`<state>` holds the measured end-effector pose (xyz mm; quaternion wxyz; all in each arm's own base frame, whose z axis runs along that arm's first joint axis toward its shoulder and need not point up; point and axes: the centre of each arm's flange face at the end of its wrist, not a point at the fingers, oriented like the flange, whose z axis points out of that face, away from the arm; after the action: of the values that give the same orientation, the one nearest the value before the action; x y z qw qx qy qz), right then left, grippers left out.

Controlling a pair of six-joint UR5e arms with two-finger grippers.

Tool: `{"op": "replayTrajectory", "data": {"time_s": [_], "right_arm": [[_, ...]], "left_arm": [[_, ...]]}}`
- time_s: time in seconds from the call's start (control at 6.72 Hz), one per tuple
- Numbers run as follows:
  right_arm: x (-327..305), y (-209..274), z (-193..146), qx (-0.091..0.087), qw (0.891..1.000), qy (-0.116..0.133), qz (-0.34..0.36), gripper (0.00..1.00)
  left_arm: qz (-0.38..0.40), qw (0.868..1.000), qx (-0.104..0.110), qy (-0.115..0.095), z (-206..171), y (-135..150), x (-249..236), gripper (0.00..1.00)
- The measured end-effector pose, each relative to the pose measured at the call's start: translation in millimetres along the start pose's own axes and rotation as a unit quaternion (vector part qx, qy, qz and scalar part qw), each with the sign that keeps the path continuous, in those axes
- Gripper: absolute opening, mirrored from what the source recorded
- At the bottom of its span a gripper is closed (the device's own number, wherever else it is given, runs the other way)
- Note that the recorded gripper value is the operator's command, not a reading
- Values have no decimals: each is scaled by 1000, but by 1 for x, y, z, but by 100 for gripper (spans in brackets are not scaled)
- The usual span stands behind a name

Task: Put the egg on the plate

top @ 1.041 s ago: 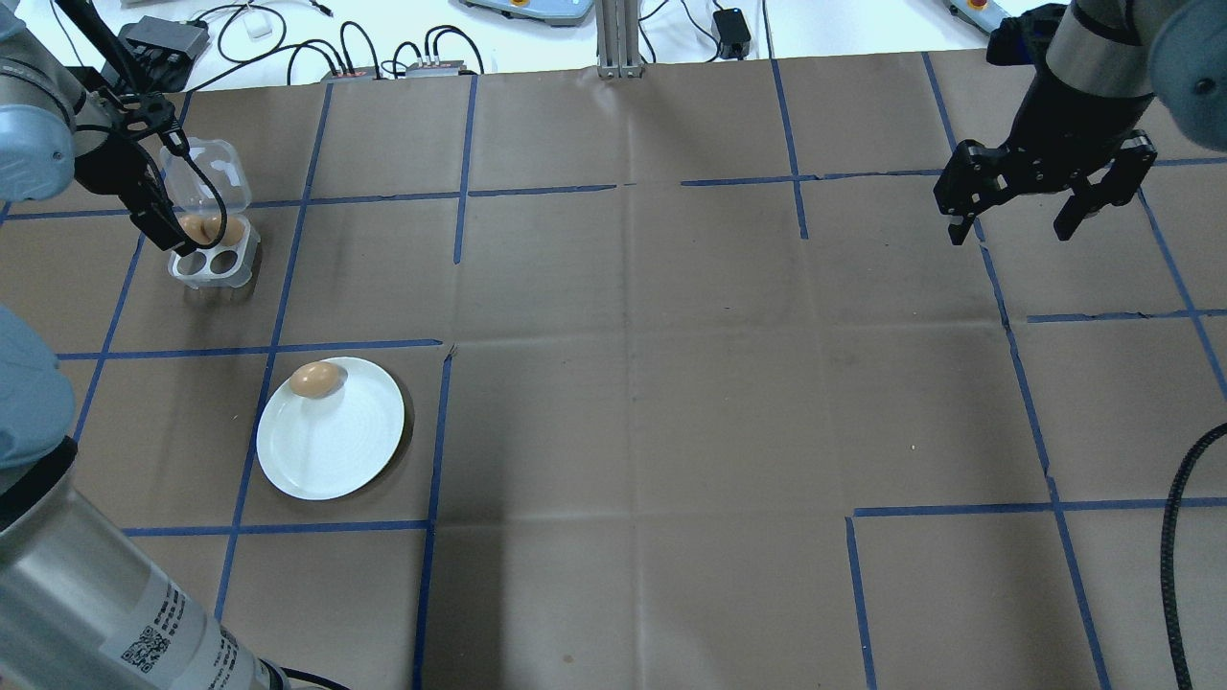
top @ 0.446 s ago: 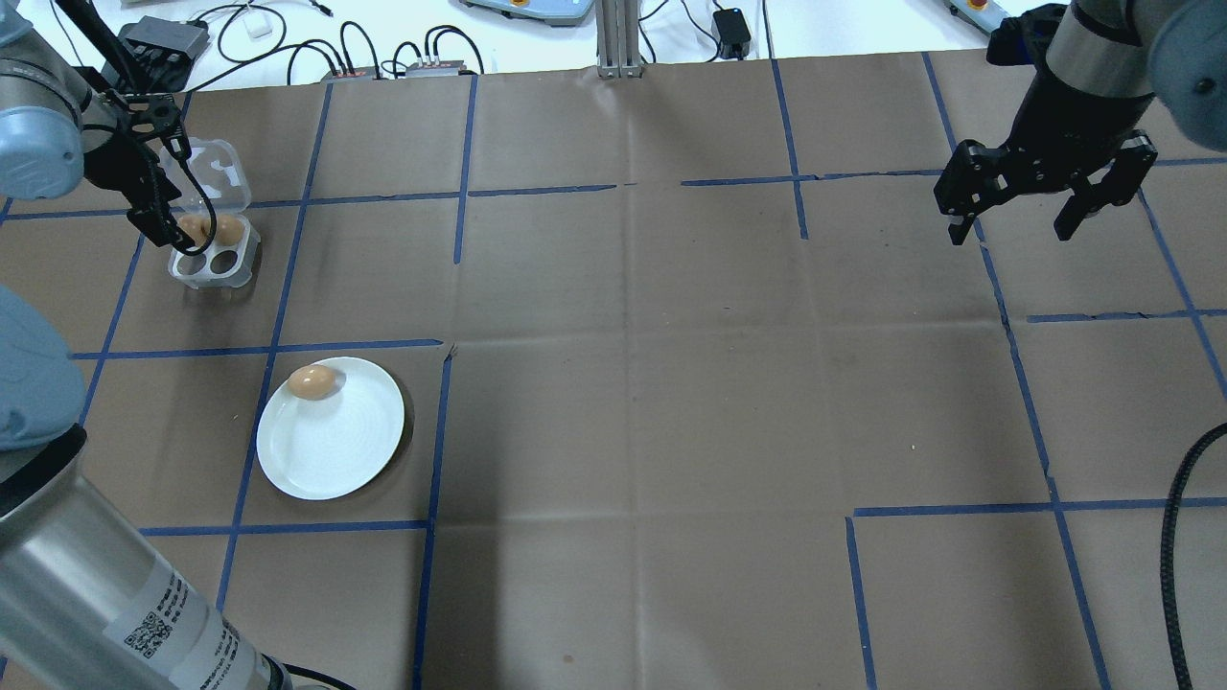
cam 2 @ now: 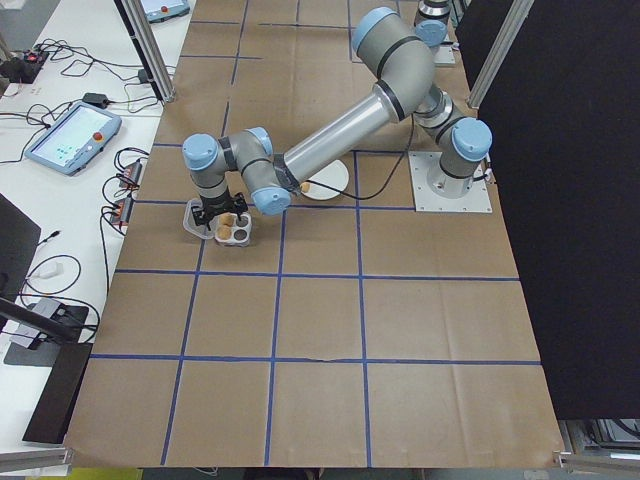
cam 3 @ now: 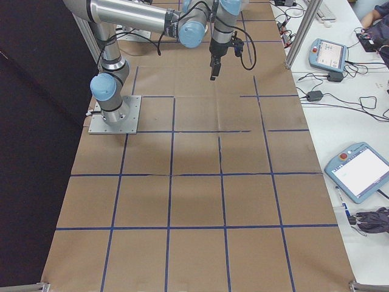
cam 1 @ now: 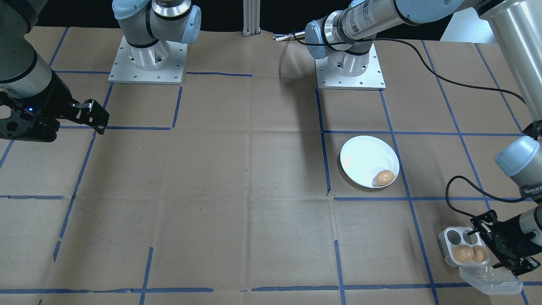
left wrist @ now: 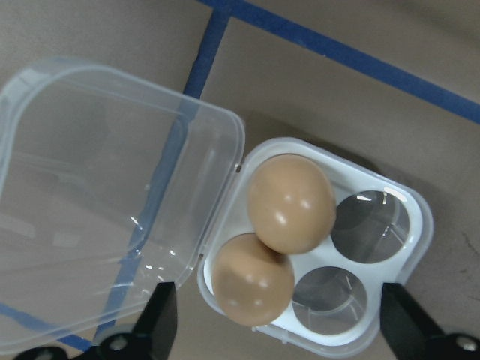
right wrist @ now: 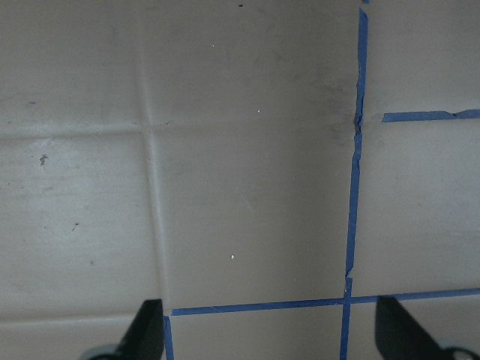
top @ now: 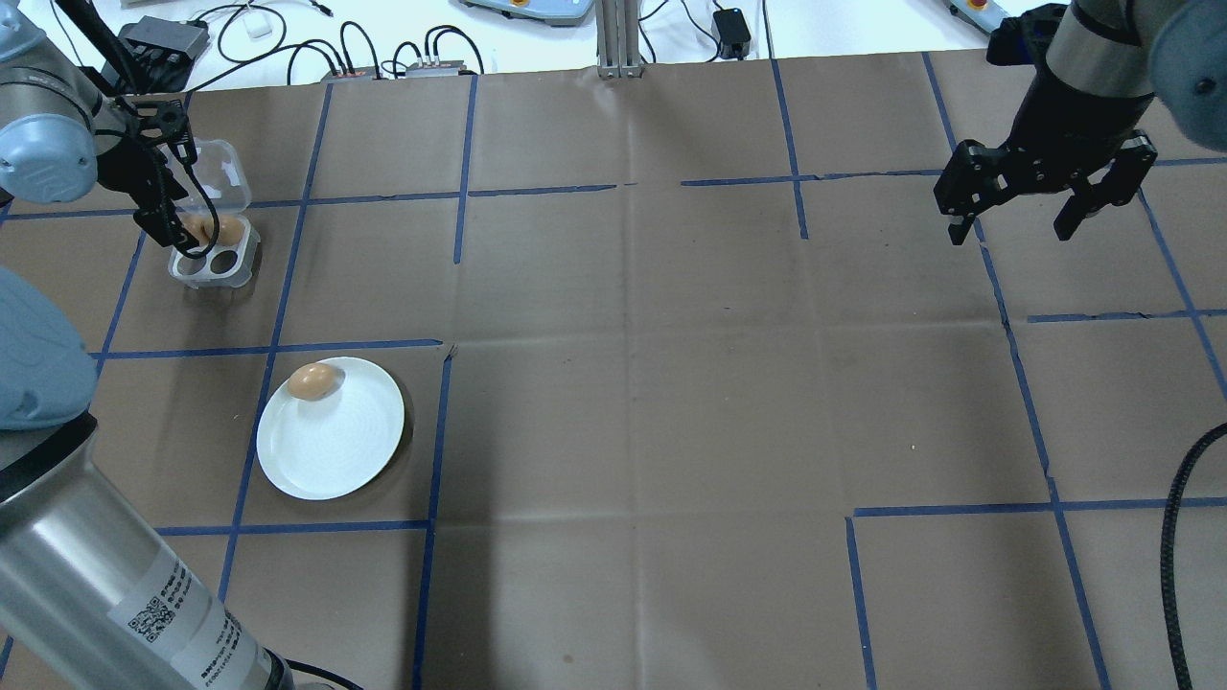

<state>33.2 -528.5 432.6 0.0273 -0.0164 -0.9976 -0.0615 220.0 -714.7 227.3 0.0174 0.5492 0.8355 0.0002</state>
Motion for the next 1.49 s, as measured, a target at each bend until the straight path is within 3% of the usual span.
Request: {"op": "replayTrajectory", "data": {"time_s": [0.15,0.3,1.49], "right_arm": [[0,0,0,0,1000,0,0,100],[0,0,0,0,1000,0,0,100],[0,0,0,0,1000,0,0,100]], "left_arm": [[-2,1000,1,5,8,3,-1,91],[-3,1000,1,9,13,5,-2,82],[-17,1000,1,5,17,6,-4,82]]}}
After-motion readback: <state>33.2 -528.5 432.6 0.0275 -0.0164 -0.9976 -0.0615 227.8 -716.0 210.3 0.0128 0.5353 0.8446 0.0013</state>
